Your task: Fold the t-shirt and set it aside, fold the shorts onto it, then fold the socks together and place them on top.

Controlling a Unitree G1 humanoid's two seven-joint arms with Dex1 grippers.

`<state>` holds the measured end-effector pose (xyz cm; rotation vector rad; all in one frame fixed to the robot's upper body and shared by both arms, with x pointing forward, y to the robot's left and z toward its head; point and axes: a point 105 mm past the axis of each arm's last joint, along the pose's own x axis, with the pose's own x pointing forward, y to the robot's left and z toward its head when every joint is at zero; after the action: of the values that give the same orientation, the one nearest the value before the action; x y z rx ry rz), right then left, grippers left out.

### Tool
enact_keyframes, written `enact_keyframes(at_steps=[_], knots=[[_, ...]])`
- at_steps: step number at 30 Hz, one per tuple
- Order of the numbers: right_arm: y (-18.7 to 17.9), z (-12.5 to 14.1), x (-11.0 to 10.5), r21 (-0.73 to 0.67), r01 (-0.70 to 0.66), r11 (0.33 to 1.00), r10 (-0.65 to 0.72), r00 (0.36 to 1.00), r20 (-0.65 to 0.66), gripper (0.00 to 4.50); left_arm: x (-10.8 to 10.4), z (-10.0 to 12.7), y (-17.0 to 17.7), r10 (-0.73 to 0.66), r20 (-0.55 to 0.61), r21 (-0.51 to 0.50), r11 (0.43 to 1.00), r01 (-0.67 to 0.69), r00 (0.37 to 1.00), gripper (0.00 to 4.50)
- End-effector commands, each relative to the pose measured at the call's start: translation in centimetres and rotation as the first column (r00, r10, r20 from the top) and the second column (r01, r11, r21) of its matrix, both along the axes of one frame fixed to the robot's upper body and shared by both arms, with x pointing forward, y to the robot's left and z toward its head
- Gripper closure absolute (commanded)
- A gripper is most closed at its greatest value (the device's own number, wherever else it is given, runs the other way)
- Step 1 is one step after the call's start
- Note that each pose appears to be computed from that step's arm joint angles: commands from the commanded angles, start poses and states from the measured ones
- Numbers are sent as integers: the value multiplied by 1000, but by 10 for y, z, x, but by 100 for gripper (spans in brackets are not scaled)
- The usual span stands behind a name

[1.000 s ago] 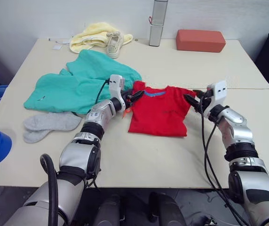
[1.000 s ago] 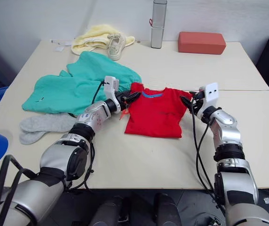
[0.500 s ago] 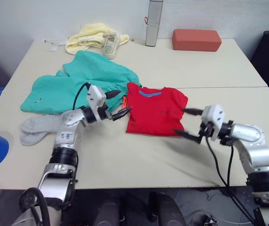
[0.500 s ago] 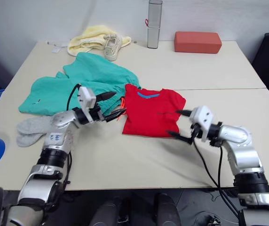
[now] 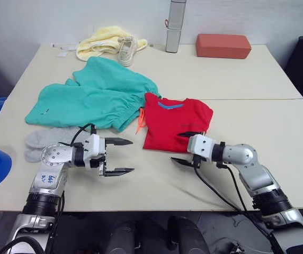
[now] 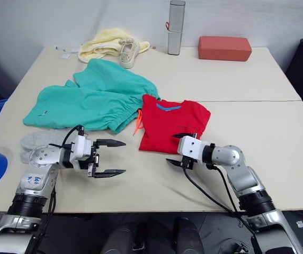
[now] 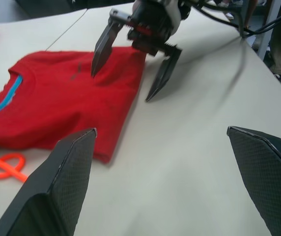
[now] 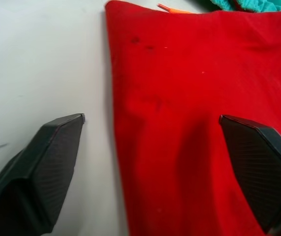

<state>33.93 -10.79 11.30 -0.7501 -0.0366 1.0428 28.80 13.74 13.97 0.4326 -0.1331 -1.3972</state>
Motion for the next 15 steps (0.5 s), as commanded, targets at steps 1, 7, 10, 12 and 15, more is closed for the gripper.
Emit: enact_keyframes(at_steps=[1,7,10,12,15], knots=[[-3,-2,7,-4,52,999,-52,998,-24,129,-4,12,-6,-10,42,-20,1000,10,999,0],[5,-8,-16,61,17,998,-6,984,-177,349,-9,17,-9,9,50,-39,999,-7,999,0],[2,-10,-28,60,15,998,-2,975,-221,444,-12,16,-8,15,50,-38,999,-13,999,0],[0,-9,-38,69,11,998,7,968,-253,444,-14,16,-8,17,49,-38,999,-15,999,0],[0,-8,-60,77,-12,997,35,955,-293,444,-19,15,-7,19,43,-39,999,-17,999,0]])
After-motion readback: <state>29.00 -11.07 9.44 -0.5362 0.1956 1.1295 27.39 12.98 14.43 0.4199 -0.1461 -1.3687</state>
